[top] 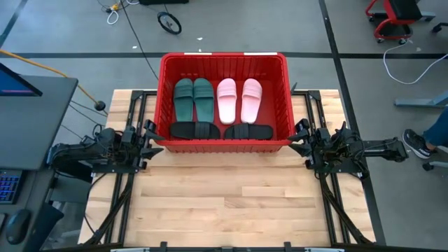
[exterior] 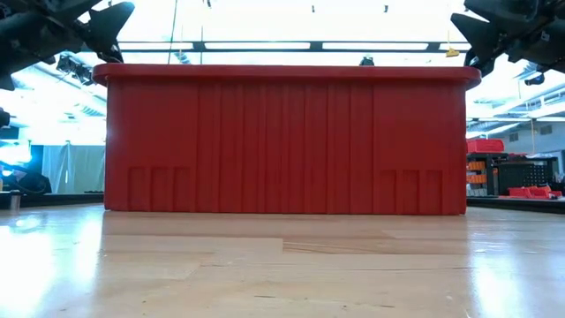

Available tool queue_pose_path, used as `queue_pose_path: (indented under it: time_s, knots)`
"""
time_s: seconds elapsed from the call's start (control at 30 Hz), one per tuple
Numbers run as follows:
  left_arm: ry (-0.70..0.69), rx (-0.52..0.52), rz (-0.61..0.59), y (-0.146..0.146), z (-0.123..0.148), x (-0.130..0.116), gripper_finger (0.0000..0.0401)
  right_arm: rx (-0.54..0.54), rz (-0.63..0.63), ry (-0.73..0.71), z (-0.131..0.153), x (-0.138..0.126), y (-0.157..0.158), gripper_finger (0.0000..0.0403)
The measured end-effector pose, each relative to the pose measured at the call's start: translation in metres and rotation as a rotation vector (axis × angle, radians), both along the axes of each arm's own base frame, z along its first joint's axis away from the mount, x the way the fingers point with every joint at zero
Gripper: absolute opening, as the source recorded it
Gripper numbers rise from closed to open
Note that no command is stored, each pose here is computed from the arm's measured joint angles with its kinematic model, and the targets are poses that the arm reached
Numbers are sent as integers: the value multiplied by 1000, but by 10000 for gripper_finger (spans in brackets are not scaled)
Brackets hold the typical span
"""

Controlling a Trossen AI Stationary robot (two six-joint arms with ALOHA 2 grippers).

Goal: Pick and place slides into bin
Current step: Return to Home Position

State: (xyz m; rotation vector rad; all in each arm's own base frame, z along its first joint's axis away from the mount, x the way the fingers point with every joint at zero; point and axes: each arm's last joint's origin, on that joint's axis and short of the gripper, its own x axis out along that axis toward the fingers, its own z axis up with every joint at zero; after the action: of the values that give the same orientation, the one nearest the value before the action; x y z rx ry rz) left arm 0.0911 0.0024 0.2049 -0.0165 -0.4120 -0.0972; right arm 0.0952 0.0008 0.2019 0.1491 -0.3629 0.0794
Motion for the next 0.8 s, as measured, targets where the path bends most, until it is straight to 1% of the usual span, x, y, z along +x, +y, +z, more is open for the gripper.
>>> queue_pose_path:
  time_s: [0.17,0.43,0.67,0.8]
  knots:
    - [0,1,0,0,0,0,177,-1,0,-1,0,0,0,128]
    - [-1,2,-1,0,0,0,183,-2,0,-3,0,0,0,128]
    - [-1,1,-1,0,0,0,177,-2,0,-3,0,0,0,128]
    - [-2,1,-1,0,0,0,180,-2,0,-3,0,0,0,128]
